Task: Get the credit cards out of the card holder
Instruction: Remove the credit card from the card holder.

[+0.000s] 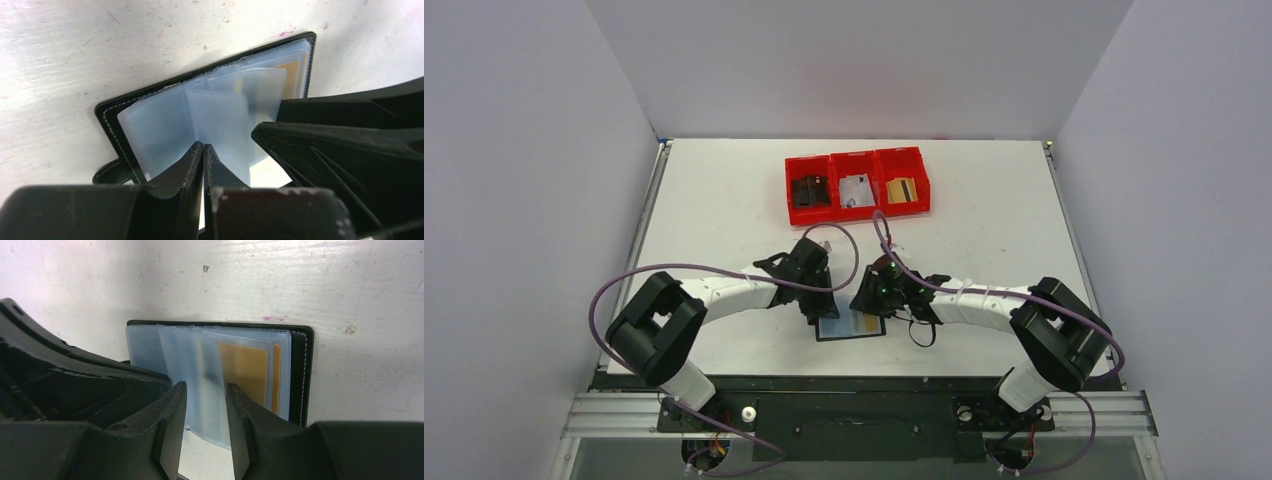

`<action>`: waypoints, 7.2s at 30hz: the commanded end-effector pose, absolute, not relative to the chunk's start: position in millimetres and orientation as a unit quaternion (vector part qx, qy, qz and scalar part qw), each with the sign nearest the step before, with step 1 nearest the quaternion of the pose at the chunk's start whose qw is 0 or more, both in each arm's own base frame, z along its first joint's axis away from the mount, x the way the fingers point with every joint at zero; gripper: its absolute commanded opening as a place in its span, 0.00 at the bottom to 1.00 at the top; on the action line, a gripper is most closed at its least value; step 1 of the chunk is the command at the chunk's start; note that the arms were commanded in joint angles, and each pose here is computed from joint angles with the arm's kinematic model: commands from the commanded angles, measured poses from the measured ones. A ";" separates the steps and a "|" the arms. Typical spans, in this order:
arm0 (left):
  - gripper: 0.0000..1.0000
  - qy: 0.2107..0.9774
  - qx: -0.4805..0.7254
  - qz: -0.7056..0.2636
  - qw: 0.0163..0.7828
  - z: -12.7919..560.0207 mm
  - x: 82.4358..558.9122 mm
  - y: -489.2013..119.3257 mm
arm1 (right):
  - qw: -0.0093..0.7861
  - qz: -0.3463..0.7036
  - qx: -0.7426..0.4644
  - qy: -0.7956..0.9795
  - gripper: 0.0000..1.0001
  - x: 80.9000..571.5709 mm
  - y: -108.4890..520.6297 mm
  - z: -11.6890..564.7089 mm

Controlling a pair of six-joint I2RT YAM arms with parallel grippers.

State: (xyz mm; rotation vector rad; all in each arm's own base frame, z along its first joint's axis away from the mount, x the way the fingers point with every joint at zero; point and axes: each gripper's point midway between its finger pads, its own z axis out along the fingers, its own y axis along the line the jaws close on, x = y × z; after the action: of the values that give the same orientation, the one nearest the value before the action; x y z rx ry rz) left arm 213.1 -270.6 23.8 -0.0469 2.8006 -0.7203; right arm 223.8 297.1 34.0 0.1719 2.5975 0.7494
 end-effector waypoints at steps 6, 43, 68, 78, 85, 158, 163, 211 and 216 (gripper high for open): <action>0.04 0.952 -0.028 -0.239 0.187 67.1 234.9 -245.7 | 0.214 0.309 0.060 0.925 0.33 228.9 318.4 50.8; 0.04 0.945 -0.042 -0.245 0.214 98.4 233.5 -214.0 | 0.179 0.403 0.027 0.897 0.42 223.8 385.4 80.6; 0.06 0.933 -0.035 -0.289 0.211 124.0 231.3 -224.4 | 0.210 0.365 0.032 0.906 0.48 233.2 374.1 83.6; 0.17 0.921 -0.009 -0.338 0.193 138.0 231.2 -252.9 | 0.266 0.265 0.053 0.925 0.47 238.1 307.6 90.8; 0.23 0.919 0.003 -0.358 0.164 120.7 226.2 -281.3 | 0.279 0.203 0.055 0.937 0.33 230.7 275.1 76.3; 0.02 0.917 -0.029 -0.387 0.088 33.0 207.1 -290.6 | 0.232 0.071 0.002 0.970 0.00 199.5 268.0 -4.0; 0.00 0.916 -0.031 -0.391 0.088 34.1 206.5 -287.7 | 0.229 0.060 0.009 0.972 0.00 198.2 261.5 -9.9; 0.00 0.929 -0.026 -0.363 0.063 23.7 191.6 -260.0 | 0.222 0.027 0.078 0.972 0.00 198.0 216.6 -27.6; 0.00 0.931 -0.030 -0.358 0.061 22.6 190.9 -257.2 | 0.222 0.026 0.079 0.972 0.00 197.9 215.3 -28.2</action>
State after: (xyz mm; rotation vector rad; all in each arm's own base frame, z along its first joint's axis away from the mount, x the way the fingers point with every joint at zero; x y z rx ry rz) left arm 197.7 -263.3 21.0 -0.1200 2.8032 -1.0923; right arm 224.1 280.6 21.3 0.2382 2.5535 0.4194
